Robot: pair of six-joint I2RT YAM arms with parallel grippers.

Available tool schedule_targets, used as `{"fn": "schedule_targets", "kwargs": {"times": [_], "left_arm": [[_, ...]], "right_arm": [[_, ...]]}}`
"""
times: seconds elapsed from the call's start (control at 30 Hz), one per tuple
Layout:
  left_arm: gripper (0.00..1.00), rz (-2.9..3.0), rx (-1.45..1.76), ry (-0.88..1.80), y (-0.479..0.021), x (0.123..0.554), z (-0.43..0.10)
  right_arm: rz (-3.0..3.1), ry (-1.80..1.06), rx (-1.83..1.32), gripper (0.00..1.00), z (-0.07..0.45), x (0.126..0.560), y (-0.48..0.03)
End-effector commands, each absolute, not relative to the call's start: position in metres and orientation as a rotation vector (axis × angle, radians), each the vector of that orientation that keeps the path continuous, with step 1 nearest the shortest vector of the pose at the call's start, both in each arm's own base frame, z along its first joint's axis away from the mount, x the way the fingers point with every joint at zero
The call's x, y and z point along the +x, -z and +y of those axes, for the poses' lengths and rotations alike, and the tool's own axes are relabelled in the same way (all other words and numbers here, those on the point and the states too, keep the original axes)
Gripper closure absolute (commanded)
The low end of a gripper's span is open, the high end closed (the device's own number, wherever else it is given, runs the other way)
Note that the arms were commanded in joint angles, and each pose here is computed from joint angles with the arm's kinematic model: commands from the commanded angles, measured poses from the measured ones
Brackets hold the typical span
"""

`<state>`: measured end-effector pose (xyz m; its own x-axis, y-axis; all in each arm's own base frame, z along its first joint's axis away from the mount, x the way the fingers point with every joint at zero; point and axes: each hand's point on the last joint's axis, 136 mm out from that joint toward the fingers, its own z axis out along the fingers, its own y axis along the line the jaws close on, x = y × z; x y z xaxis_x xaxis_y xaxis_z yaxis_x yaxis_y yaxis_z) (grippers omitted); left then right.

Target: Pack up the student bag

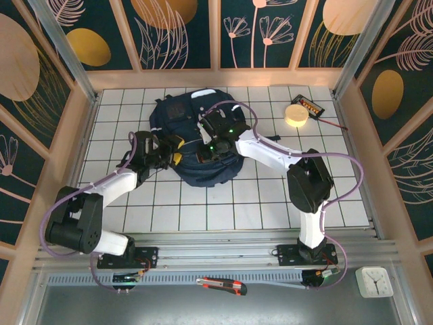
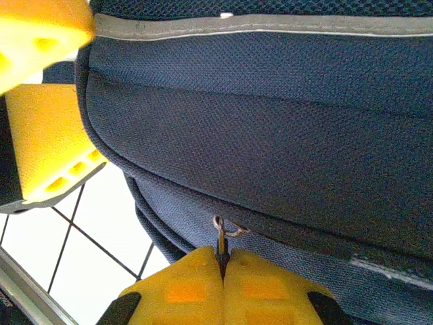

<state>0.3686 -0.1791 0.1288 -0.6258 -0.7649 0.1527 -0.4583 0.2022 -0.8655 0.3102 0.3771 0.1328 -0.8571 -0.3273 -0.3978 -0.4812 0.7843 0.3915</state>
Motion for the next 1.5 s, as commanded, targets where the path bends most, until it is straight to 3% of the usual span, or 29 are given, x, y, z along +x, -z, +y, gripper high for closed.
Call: {"fn": "schedule_targets", "kwargs": {"times": [0.0, 0.1, 0.23, 0.33, 1.1, 1.47], "left_arm": [[0.51, 2.140, -1.092, 1.473, -0.147, 0.380, -0.190], [0.64, 2.144, -1.092, 1.484, -0.143, 0.380, -0.192], [0.89, 2.151, -1.089, 1.491, -0.140, 0.378, -0.193], [1.00, 2.159, -1.081, 1.488, -0.140, 0.378, -0.193], [1.00, 2.150, -1.050, 1.412, -0.147, 0.381, -0.180], [1.00, 2.144, -1.044, 1.380, -0.149, 0.384, -0.176]], "right_arm": [[2.646, -0.762, -0.640, 1.00, 0.390, 0.311, -0.143], [2.649, -0.751, -0.637, 1.00, 0.390, 0.312, -0.142], [2.653, -0.737, -0.626, 1.00, 0.388, 0.313, -0.140], [2.649, -0.733, -0.621, 1.00, 0.388, 0.315, -0.141], [2.677, -0.641, -0.475, 1.00, 0.315, 0.330, -0.136], [2.676, -0.647, -0.493, 1.00, 0.311, 0.331, -0.135]]}}
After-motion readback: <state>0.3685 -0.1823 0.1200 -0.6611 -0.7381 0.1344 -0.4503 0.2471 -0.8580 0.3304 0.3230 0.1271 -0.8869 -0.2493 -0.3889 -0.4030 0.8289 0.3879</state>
